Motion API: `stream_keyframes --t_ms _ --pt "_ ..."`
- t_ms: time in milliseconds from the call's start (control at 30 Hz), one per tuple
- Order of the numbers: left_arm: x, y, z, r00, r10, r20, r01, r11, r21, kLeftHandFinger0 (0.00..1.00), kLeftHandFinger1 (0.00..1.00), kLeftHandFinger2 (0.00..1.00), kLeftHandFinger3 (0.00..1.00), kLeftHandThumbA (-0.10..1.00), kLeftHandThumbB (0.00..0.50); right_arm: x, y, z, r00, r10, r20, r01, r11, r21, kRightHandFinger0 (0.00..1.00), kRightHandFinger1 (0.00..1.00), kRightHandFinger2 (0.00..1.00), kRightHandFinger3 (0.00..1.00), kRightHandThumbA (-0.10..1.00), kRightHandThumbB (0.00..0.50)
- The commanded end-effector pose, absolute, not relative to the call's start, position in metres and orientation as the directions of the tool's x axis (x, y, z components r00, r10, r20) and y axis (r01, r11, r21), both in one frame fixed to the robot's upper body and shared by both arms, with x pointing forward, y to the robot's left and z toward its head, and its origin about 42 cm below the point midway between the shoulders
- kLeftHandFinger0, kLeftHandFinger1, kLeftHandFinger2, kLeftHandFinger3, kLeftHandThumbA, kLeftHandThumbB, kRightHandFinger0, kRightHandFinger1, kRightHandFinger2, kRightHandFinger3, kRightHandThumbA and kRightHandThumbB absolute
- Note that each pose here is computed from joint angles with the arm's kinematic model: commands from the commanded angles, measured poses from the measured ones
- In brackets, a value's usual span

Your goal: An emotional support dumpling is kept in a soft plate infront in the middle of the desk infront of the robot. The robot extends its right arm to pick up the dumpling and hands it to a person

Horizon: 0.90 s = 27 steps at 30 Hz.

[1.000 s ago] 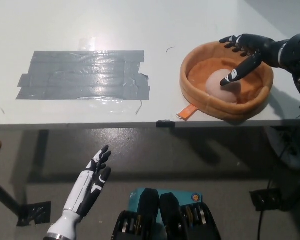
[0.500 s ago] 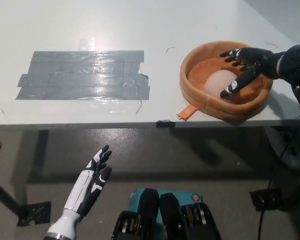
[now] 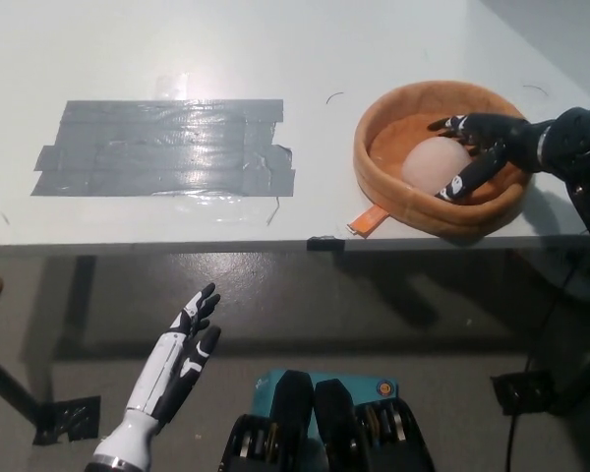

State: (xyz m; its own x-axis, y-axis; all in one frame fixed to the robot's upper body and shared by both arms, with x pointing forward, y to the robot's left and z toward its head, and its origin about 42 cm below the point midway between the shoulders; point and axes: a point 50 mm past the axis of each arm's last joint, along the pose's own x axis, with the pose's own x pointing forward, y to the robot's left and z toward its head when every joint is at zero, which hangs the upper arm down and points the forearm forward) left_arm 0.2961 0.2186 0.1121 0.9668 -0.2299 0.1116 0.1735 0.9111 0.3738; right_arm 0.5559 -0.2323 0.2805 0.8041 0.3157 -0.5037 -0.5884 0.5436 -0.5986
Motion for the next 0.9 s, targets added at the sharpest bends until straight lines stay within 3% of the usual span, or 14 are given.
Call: stream_keyframes --t_ms 0,167,267,300,333,367,400,433,500,533,567,633,667,867 --pt "0.302 0.22 0.122 0.954 -0.252 0.162 0.173 0.904 0.39 1.0 1.0 1.0 1.0 0.97 0.155 0.563 -0.223 0.313 0.817 0.363 -0.448 -0.576 0.483 -0.66 1.0 1.0 1.0 1.0 1.0 0.373" --pt "0.304 0.219 0.124 0.953 -0.253 0.166 0.172 0.905 0.389 1.0 1.0 1.0 1.0 0.97 0.143 0.566 -0.217 0.312 0.79 0.374 -0.486 -0.612 0.444 -0.654 1.0 1.0 1.0 1.0 1.0 0.382" --pt "0.305 0.219 0.125 0.953 -0.253 0.165 0.173 0.906 0.386 1.0 1.0 1.0 1.0 0.96 0.141 0.566 -0.217 0.309 0.822 0.342 -0.454 -0.568 0.454 -0.686 0.99 0.98 1.0 1.0 0.8 0.386" --pt "0.306 0.219 0.124 0.953 -0.252 0.168 0.172 0.907 0.385 1.0 1.0 1.0 1.0 0.96 0.147 0.567 -0.216 0.307 0.847 0.323 -0.423 -0.529 0.434 -0.729 0.73 0.75 0.85 1.0 0.62 0.347" --pt "0.307 0.219 0.124 0.952 -0.254 0.169 0.172 0.905 0.388 1.0 1.0 1.0 1.0 0.98 0.148 0.567 -0.216 0.305 0.86 0.321 -0.396 -0.505 0.424 -0.752 0.59 0.68 0.71 0.75 0.44 0.329" --pt "0.307 0.219 0.125 0.951 -0.257 0.17 0.173 0.903 0.394 1.0 1.0 1.0 1.0 0.98 0.147 0.568 -0.215 0.302 0.87 0.326 -0.371 -0.486 0.427 -0.763 0.51 0.6 0.58 0.53 0.36 0.318" --pt "0.307 0.219 0.125 0.95 -0.259 0.173 0.173 0.902 0.395 1.0 1.0 1.0 1.0 0.98 0.146 0.568 -0.215 0.299 0.882 0.322 -0.344 -0.461 0.438 -0.772 0.33 0.48 0.49 0.4 0.21 0.301" --pt "0.308 0.218 0.125 0.949 -0.26 0.175 0.174 0.902 0.395 1.0 1.0 1.0 1.0 0.98 0.145 0.568 -0.216 0.298 0.892 0.315 -0.325 -0.441 0.445 -0.779 0.29 0.5 0.57 0.43 0.16 0.305" --pt "0.308 0.218 0.126 0.95 -0.261 0.173 0.176 0.901 0.396 1.0 1.0 1.0 1.0 0.98 0.145 0.567 -0.214 0.293 0.908 0.311 -0.28 -0.402 0.463 -0.79 0.15 0.47 0.65 0.47 -0.08 0.269" --pt "0.308 0.219 0.127 0.95 -0.261 0.173 0.175 0.9 0.399 1.0 1.0 1.0 1.0 0.98 0.145 0.566 -0.214 0.291 0.911 0.312 -0.269 -0.394 0.47 -0.79 0.11 0.47 0.72 0.54 -0.1 0.262" --pt "0.309 0.219 0.127 0.95 -0.26 0.172 0.173 0.9 0.401 1.0 1.0 1.0 1.0 0.99 0.14 0.566 -0.213 0.29 0.915 0.312 -0.255 -0.383 0.478 -0.79 0.13 0.58 0.86 0.74 -0.1 0.234" --pt "0.31 0.219 0.128 0.95 -0.26 0.174 0.172 0.898 0.405 1.0 1.0 1.0 1.0 0.99 0.138 0.566 -0.214 0.288 0.922 0.306 -0.239 -0.369 0.496 -0.786 0.19 0.7 0.97 0.95 -0.1 0.208" --pt "0.31 0.219 0.128 0.949 -0.261 0.175 0.172 0.897 0.406 1.0 1.0 1.0 1.0 0.99 0.132 0.568 -0.216 0.287 0.929 0.297 -0.223 -0.352 0.517 -0.78 0.19 0.7 0.96 0.94 -0.1 0.173" --pt "0.313 0.219 0.13 0.947 -0.263 0.186 0.172 0.9 0.4 1.0 1.0 1.0 1.0 0.98 0.126 0.571 -0.223 0.306 0.956 0.272 -0.113 -0.261 0.601 -0.755 0.2 0.68 0.95 0.96 -0.1 0.121"
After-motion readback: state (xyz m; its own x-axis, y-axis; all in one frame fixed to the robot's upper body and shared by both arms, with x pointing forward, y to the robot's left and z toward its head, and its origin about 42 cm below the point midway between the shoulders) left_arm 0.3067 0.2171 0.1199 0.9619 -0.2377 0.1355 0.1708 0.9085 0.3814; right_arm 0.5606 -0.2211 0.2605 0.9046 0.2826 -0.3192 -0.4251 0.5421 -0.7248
